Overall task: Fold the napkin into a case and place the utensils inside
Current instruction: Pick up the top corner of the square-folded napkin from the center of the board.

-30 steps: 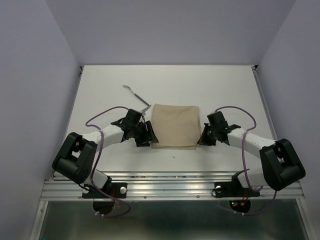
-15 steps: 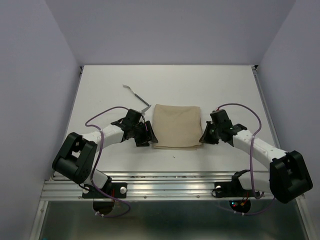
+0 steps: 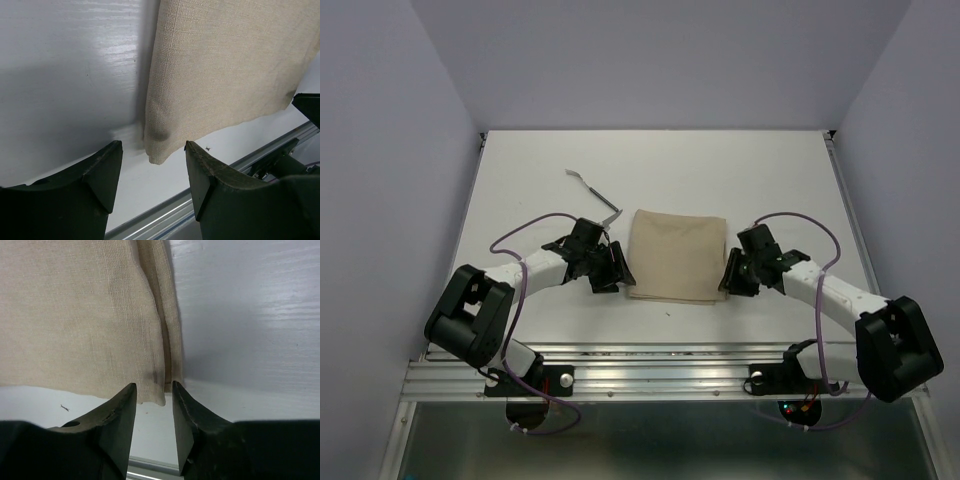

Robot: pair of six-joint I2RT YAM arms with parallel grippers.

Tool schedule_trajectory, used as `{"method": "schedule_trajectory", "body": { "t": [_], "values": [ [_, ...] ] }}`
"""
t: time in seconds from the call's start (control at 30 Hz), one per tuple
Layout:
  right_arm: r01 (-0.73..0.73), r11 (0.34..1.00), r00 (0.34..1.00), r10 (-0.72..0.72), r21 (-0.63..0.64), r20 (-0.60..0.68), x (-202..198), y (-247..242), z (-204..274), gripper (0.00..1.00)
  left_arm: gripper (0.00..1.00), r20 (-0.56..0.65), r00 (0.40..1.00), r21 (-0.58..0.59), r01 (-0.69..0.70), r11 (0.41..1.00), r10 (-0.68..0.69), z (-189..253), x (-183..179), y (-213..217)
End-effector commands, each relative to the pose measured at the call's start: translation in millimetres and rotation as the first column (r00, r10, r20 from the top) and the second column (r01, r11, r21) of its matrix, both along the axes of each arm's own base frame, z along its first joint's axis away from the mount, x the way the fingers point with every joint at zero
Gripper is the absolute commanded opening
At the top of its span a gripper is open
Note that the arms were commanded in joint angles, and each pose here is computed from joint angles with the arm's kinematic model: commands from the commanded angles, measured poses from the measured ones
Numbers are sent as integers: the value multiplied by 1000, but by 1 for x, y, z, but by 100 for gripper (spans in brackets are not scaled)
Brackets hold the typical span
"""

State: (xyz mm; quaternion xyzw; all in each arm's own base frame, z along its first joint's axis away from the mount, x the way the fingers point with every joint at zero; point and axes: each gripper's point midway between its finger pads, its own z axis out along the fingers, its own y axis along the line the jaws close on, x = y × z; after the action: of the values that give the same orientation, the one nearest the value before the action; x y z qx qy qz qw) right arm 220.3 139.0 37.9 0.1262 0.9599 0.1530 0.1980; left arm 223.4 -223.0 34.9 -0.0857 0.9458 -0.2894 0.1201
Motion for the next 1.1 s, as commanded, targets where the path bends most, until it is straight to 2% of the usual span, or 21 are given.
{"method": "schedule_trajectory", "body": {
  "t": [0.0, 0.13, 0.3, 0.37, 0.5, 0.63, 0.87, 1.07],
  "values": [
    [28, 999, 998, -26, -36, 56, 23, 0, 6, 42, 63, 39, 999, -15, -7, 1000, 7, 12, 3, 0],
    [27, 999, 1000, -26, -45, 17, 18, -1, -10, 50, 63, 41, 999, -13, -5, 1000, 6, 12, 3, 0],
    [24, 998, 1000, -25, -61, -18, 8, -5, -27, 49, 63, 38, 999, -8, -1, 1000, 2, 10, 2, 1],
    [4, 999, 999, -5, -38, -39, 3, -1, -32, 45, 63, 39, 999, -8, 0, 1000, 1, 10, 3, 1],
    [0, 999, 999, -2, -42, -48, -1, -2, -37, 18, 63, 35, 999, -5, -1, 1000, 1, 8, 3, 1],
    [2, 998, 1000, -4, -60, -30, 3, -5, -30, 1, 63, 33, 999, -5, 0, 1000, 0, 8, 3, 1],
    [-26, 999, 998, 28, -41, 64, 20, 1, 22, 1, 62, 59, 998, -8, -5, 1000, 5, 17, 9, -1],
    [-50, 999, 996, 51, -19, 67, 11, 2, 36, 1, 62, 79, 997, 1, -15, 1000, 15, 26, 17, -1]
  ]
}}
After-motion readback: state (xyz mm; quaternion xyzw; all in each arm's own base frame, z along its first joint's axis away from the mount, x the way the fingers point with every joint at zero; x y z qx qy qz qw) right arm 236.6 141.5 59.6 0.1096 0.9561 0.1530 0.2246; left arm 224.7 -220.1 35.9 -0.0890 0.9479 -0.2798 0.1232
